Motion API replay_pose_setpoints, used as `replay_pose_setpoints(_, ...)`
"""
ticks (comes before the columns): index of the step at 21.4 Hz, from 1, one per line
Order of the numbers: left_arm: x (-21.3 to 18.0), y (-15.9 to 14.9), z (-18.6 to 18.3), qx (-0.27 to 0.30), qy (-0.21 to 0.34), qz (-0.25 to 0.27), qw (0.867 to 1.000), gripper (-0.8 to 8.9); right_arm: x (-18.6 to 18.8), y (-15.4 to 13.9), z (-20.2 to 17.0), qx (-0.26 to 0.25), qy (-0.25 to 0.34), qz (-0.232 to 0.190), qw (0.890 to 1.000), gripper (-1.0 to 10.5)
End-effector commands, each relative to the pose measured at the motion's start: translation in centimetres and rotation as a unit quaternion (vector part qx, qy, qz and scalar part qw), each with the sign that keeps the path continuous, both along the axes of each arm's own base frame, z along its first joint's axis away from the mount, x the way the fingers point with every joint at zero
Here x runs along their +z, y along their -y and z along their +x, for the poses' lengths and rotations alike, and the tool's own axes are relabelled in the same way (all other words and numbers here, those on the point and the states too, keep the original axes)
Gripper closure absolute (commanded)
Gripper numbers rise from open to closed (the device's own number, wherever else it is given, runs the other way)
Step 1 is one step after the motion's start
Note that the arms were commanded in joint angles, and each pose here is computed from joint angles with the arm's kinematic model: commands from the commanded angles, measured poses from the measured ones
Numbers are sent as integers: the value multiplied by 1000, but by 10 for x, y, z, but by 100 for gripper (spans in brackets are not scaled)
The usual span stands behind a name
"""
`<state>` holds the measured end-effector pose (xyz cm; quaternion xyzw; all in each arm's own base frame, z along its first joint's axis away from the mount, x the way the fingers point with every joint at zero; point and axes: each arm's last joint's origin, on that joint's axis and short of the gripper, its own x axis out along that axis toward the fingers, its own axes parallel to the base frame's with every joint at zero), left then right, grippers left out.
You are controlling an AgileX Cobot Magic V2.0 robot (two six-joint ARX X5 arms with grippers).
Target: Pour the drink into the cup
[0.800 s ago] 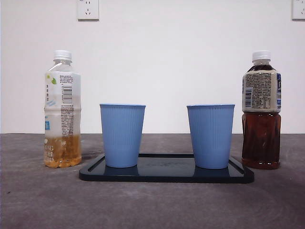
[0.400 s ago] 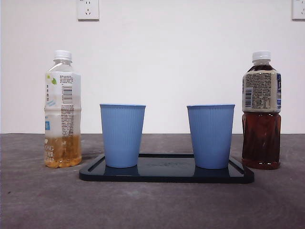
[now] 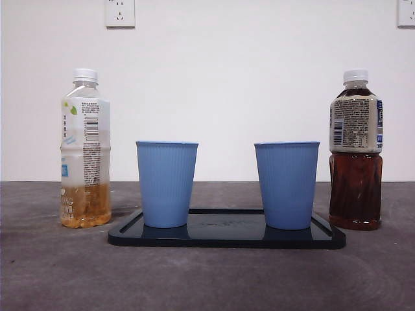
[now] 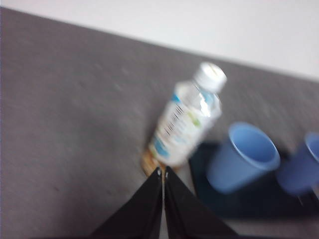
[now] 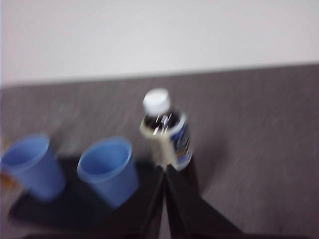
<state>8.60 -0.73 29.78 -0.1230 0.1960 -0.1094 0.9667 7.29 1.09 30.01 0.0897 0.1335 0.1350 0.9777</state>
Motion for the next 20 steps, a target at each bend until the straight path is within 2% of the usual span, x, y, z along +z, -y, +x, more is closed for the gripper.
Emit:
replay_pose_setpoints(1,6,2,4,-59,-18,28,998,807,6,-3,4,54,-26,-37,997,940)
replay_pose_setpoints(3,6,4,8,-91,-45,23,995,807,7,-5,8,92,-54,-38,994,940)
replay_pose_setpoints(7,3,8,12,-149,-81,14,985,807,5,-7,12,136,-100,-38,985,940)
replay_pose_setpoints(13,2,10,12,-163,-91,16,982,801,1,-7,13,142,-125,-45,981,940)
replay_pose_setpoints(14,2,10,12,-162,-91,16,982,756,1,-7,13,140,-126,-46,981,919)
replay_pose_setpoints(15,2,10,12,-162,-91,16,982,680,1,-7,13,138,-126,-46,981,837)
replay_pose_setpoints(17,2,10,12,-162,-92,15,982,465,1,-7,13,131,-128,-43,982,607)
replay_pose_setpoints(18,2,10,12,-161,-92,14,983,370,0,-6,14,122,-131,-44,983,552)
replay_pose_setpoints(19,2,10,12,-161,-92,13,983,318,0,-6,14,113,-132,-46,984,541)
replay_pose_setpoints(20,2,10,12,-161,-92,13,983,313,0,-6,14,112,-132,-45,984,541)
